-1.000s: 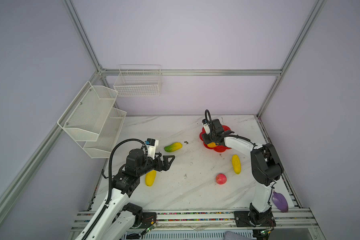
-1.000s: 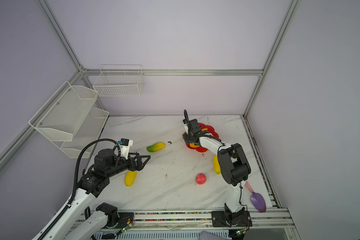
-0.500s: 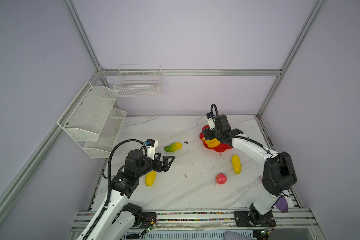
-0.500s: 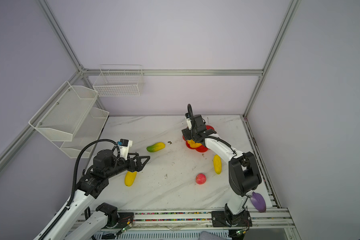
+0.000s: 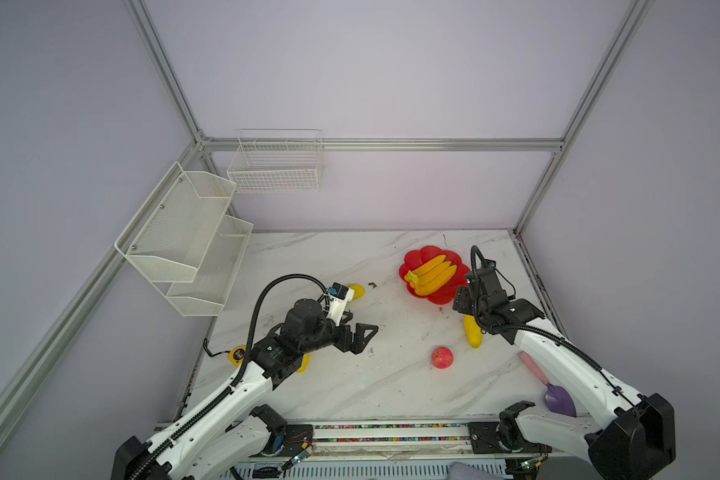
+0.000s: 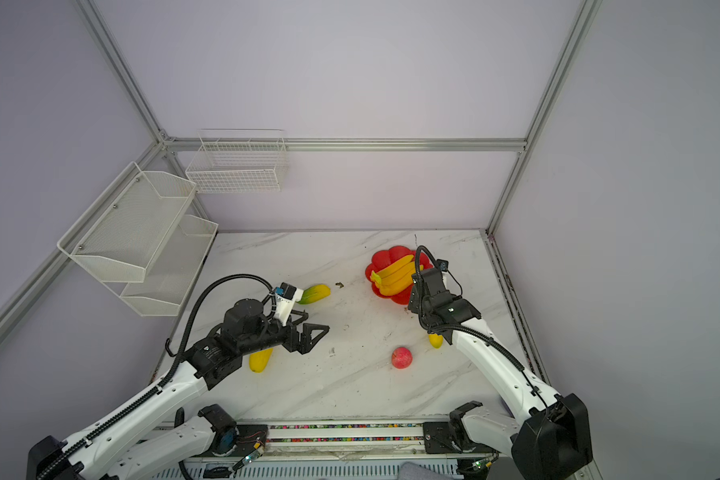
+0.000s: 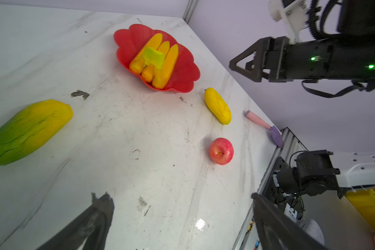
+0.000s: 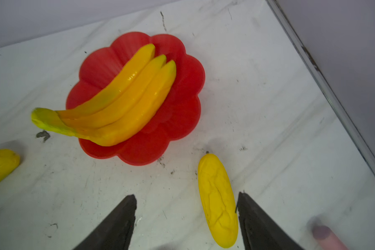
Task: Place and organize the fake fruits in the fruit bowl
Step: 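Open the right gripper and move it to the yellow corn-like fruit, then grasp the yellow fruit with the right gripper and place it in the bowl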
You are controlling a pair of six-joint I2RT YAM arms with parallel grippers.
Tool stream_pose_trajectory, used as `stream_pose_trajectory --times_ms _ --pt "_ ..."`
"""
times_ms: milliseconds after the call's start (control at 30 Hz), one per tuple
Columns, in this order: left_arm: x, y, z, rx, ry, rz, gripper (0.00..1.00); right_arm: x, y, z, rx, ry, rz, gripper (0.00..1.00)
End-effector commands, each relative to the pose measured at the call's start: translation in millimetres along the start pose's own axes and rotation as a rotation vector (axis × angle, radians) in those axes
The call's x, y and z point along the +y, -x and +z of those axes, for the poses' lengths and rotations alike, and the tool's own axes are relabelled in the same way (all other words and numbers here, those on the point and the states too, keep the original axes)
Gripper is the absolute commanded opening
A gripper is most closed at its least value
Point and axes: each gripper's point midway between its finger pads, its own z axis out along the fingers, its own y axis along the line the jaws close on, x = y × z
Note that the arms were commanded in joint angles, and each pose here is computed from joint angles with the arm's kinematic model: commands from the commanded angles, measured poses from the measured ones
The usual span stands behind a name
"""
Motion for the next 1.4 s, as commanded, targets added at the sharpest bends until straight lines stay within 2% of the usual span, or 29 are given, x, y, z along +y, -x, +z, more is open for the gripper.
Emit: stream_pose_trajectory --times_ms 0,67,167,433,700,767,867,967,1067,1167,1367 --pt "-37 44 0 -0.173 -0.143 0.051 1.00 -28 -35 23 0.129 -0.208 0.020 0.77" --pt "-44 40 7 -0.156 -0.178 0.058 1.00 -26 -50 42 0.200 -0.241 -0.035 0.79" --pt "-46 34 14 -0.125 -0.187 0.062 1.00 -18 -65 57 0.262 -0.218 -0.051 0.78" --pt "-44 28 7 -0.132 -0.177 0.074 1.00 -37 -73 70 0.300 -0.295 -0.067 0.77" --pt "-39 25 5 -0.132 -0.152 0.064 1.00 -47 -84 79 0.353 -0.292 -0.089 0.75" --pt "-38 23 6 -0.123 -0.149 0.054 1.00 -45 -87 83 0.369 -0.284 -0.098 0.70" --pt "-39 23 6 -0.116 -0.153 0.043 1.00 -42 -96 90 0.402 -0.268 -0.106 0.54" --pt "-38 23 3 -0.120 -0.141 0.045 1.00 -37 -101 95 0.421 -0.239 -0.111 0.50" --pt "-33 24 -3 -0.127 -0.102 0.060 1.00 -35 -90 88 0.402 -0.232 -0.109 0.45" --pt "-28 26 -9 -0.114 -0.050 0.089 1.00 -29 -62 66 0.336 -0.186 -0.097 0.44" --pt "-14 38 -21 -0.137 0.071 0.160 1.00 12 -1 23 0.173 0.054 -0.069 0.43"
